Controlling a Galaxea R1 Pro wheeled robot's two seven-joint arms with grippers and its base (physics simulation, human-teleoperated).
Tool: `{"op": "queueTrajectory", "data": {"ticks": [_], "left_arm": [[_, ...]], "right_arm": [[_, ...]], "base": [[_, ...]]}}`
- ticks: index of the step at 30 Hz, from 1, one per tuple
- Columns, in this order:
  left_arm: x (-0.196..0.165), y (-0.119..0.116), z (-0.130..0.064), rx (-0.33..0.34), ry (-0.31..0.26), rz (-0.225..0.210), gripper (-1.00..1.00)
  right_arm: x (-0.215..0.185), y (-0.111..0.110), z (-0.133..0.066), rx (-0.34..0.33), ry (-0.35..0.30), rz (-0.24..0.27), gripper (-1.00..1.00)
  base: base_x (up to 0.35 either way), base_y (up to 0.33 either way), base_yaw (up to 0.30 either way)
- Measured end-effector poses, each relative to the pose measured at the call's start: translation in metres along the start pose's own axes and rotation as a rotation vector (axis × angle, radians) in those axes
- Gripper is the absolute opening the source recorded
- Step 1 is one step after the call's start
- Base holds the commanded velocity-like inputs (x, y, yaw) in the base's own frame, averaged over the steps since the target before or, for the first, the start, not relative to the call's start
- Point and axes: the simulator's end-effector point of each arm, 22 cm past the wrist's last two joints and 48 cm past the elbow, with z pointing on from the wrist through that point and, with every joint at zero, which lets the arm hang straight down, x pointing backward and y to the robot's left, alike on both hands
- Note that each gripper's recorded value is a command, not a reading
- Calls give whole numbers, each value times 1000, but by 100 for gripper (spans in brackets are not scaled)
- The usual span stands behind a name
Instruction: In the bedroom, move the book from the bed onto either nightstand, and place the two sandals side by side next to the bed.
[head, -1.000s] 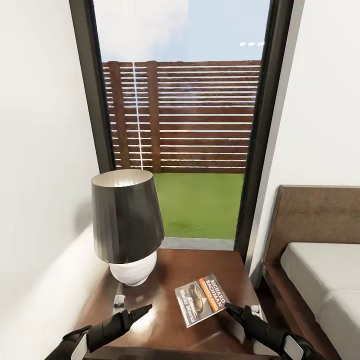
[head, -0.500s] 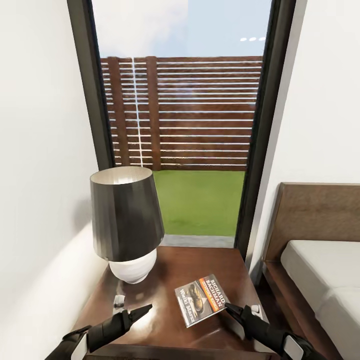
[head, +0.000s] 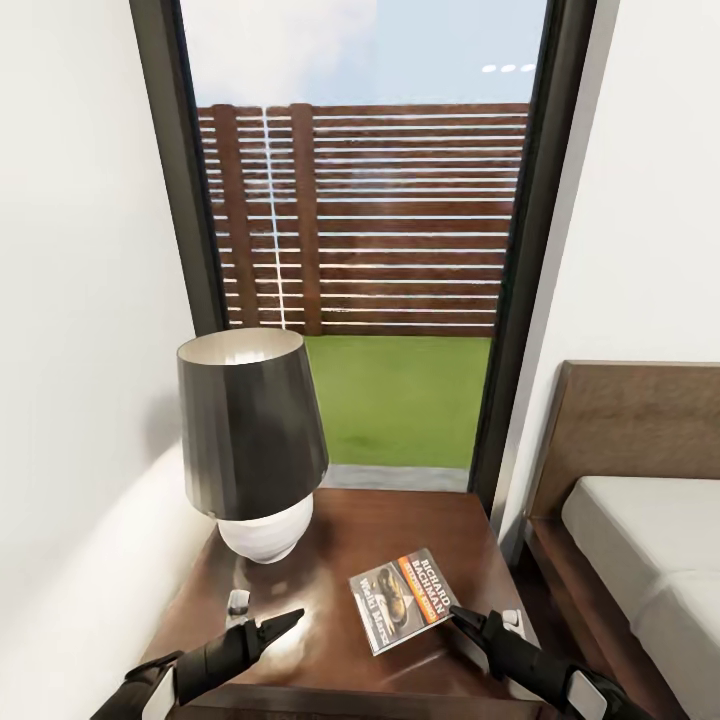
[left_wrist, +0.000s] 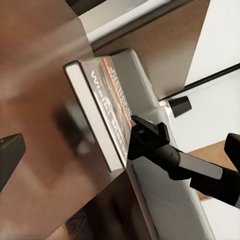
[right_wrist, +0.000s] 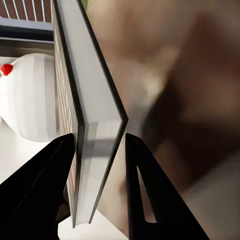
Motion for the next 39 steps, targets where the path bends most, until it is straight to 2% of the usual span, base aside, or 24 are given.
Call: {"op": "queueTrajectory", "data": {"ticks": [5,7,28,30,39], "left_arm": [[2,3,0,-3,3,-7,100],[4,6,0,-7,4,-13,100],[4,6,0,-7,3,-14,100],[2,3,0,-4,1,-8,100],[0,0,0,-2,-1,-1,100]], "right_arm": [[1,-4,1,6,3,3,-100],[-3,-1,0,-17,-16,26,-100],[-3,-2,1,-15,-13,21,-100],[1,-4,1,5,4,3,-100],[0,0,0,0,0,0,-100]], "base": [[0,0,0],[0,0,0],[0,0,0],[0,0,0],[0,0,0]]}}
